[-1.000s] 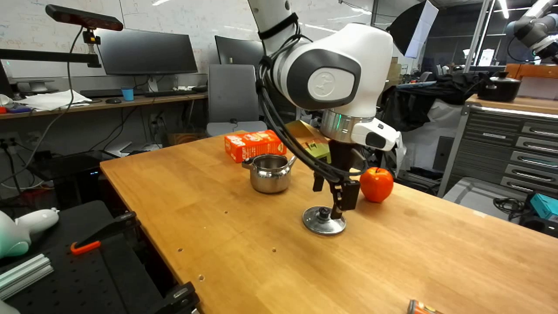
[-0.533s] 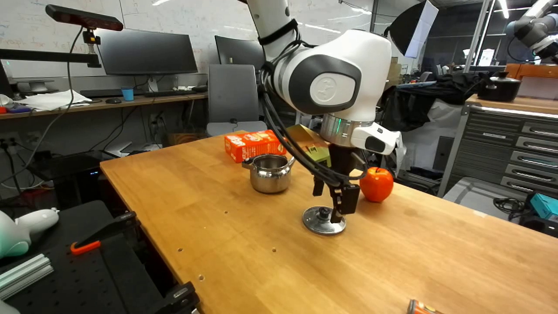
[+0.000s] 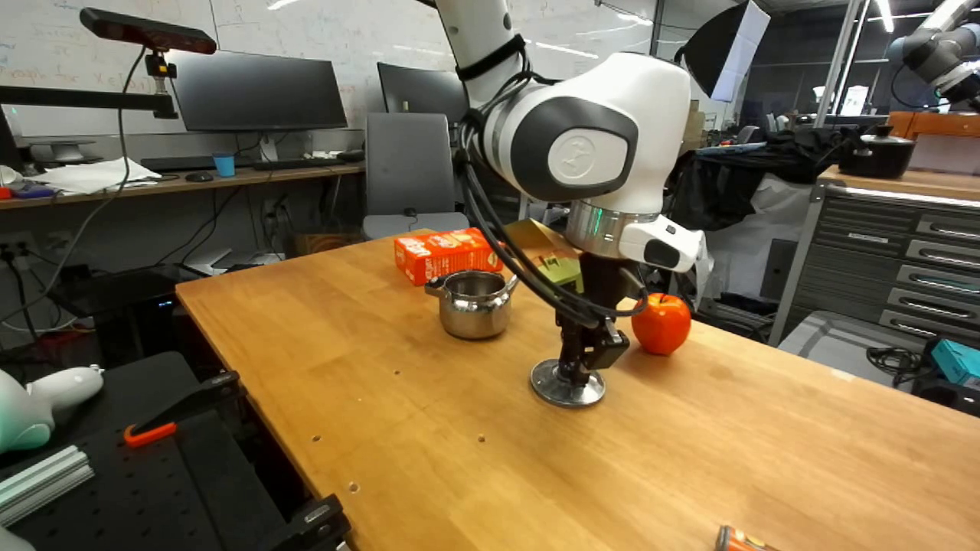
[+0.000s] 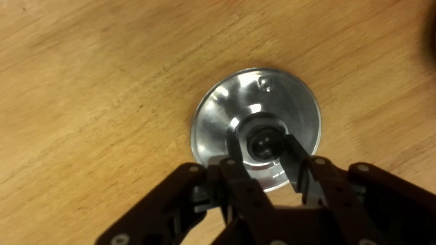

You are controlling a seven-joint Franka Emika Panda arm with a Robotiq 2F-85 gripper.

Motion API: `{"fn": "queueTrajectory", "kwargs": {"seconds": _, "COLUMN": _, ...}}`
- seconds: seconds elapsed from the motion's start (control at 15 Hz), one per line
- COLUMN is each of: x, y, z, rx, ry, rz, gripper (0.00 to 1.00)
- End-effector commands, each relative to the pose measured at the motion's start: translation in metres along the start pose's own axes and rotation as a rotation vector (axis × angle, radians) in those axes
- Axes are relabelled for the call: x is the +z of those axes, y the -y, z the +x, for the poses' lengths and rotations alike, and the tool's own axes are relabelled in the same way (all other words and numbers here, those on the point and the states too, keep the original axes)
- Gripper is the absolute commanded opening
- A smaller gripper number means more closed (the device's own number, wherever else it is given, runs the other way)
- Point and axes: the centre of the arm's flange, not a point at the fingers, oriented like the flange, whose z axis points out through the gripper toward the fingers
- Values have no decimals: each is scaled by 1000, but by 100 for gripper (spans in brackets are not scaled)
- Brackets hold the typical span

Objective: Take the lid from the table and put it on the kettle

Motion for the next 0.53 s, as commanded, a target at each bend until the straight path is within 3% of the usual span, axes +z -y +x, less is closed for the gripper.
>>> {"fn": "queueTrajectory", "kwargs": {"seconds": 0.0, "x": 1, "y": 5, "z": 10, "rx": 4, "ry": -11, "rz": -14, "gripper": 5}}
{"fn": "queueTrajectory", "kwargs": {"seconds": 0.47, "x": -9, "y": 9, "z": 5, "rx": -17, "ry": -4, "rz": -38, "gripper": 7}}
